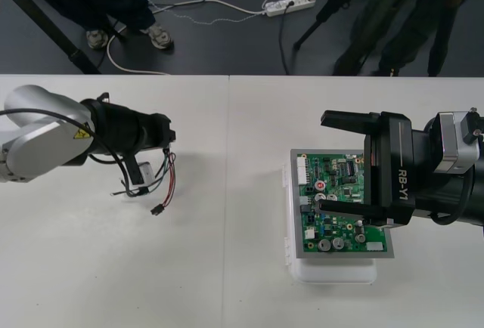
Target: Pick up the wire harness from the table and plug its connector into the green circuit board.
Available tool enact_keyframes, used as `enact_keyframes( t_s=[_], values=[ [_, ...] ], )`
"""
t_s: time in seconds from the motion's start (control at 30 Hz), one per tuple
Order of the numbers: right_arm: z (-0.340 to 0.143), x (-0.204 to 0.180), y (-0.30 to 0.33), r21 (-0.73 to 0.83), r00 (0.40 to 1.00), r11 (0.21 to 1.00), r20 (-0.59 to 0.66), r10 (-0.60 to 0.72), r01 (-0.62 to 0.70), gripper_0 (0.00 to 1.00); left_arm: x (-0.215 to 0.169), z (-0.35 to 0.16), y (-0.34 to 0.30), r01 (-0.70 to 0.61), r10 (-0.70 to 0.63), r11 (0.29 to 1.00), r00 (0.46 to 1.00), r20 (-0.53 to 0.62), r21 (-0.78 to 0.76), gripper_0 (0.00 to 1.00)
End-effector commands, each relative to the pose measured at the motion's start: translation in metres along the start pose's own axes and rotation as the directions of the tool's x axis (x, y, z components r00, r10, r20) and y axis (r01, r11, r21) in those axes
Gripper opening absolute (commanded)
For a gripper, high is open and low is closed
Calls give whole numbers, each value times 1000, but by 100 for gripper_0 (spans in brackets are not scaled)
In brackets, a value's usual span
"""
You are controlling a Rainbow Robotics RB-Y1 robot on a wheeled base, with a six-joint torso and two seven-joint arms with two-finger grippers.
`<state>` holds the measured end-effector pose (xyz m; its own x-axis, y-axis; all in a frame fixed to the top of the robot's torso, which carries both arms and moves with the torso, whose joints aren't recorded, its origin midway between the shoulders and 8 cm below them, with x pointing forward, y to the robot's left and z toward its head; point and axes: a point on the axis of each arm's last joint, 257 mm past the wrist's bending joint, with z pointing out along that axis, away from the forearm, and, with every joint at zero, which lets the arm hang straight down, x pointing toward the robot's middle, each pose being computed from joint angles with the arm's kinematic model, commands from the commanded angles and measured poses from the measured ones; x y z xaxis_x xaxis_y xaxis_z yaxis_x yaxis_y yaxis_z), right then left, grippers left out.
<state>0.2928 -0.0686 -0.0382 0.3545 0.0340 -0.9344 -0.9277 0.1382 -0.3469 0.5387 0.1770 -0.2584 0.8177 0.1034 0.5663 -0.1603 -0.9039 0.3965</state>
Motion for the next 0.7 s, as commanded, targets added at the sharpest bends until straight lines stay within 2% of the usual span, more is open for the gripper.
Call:
enact_keyframes(
  t_s=[0.03,0.4,0.5,0.7],
  values=[
    [7,-6,8,-10,1000,1000,17,-25,26,100,-5,-19,8,61,-61,998,994,86,-4,0],
    [7,-6,7,-8,1000,1000,16,-22,22,100,-7,-44,46,285,-261,954,942,211,-94,0],
    [7,-6,7,-8,1000,1000,16,-18,19,100,-11,-50,56,358,-321,927,913,253,-114,0],
    [7,-7,8,-10,1000,1000,18,-17,18,100,-18,-64,82,521,-449,843,820,356,-136,0]
  ],
)
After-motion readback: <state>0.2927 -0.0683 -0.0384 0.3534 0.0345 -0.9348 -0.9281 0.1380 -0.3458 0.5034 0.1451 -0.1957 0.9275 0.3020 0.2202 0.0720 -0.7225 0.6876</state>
